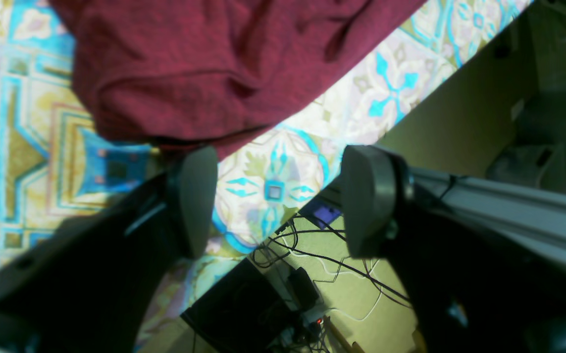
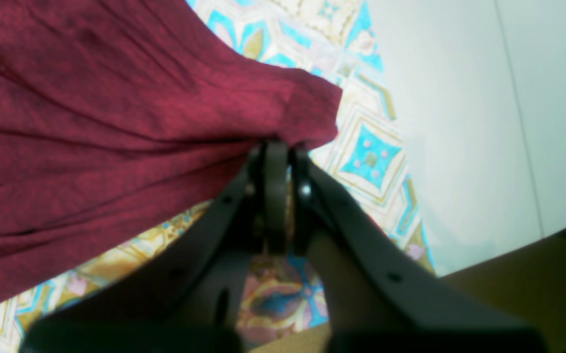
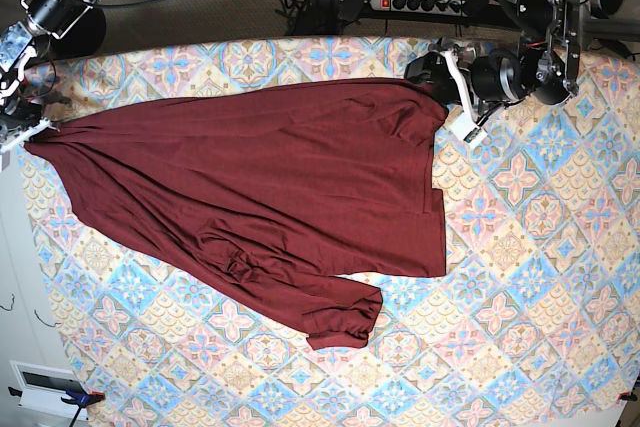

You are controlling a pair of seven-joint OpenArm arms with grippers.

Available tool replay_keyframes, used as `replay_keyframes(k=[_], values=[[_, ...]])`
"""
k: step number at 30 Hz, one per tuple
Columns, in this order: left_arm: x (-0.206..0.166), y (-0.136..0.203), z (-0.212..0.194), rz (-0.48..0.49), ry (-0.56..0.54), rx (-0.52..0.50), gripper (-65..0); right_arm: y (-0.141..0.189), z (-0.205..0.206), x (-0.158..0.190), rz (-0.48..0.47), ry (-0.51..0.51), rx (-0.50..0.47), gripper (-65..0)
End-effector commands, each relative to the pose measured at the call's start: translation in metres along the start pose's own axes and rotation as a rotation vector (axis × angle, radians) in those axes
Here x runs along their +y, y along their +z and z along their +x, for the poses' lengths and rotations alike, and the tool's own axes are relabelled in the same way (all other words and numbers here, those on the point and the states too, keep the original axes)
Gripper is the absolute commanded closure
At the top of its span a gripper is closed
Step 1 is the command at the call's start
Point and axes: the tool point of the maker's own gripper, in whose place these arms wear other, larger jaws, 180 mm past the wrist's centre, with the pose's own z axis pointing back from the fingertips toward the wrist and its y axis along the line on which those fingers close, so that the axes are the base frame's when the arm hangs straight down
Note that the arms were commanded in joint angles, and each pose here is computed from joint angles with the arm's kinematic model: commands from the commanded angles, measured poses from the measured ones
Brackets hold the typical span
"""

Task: Layout the t-shirt on the table in an organized manner, then fold the t-shirt properly
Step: 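Regrasp the shirt edge with the left gripper near the shoulder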

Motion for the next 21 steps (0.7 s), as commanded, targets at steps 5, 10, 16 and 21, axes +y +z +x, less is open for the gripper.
replay_keyframes(k=[5, 10, 16, 21], values=[[0.011, 0.002, 0.004, 0.006, 0.062, -0.045, -39.3, 0.009, 0.023, -0.012, -0.026, 0.012, -0.06, -0.2], [0.028, -0.016, -0.019, -0.011, 0.197, -0.028, -39.3, 0.009, 0.023, -0.012, -0.026, 0.012, -0.06, -0.2], [0.02, -0.03, -0.021, -0.05, 0.25, -0.05, -39.2, 0.009, 0.023, -0.012, -0.026, 0.013, -0.062, -0.2], [-0.008, -0.048, -0.031, -0.126, 0.209, 0.027, -26.1, 0.009, 0.023, -0.012, -0.026, 0.013, -0.062, -0.2]])
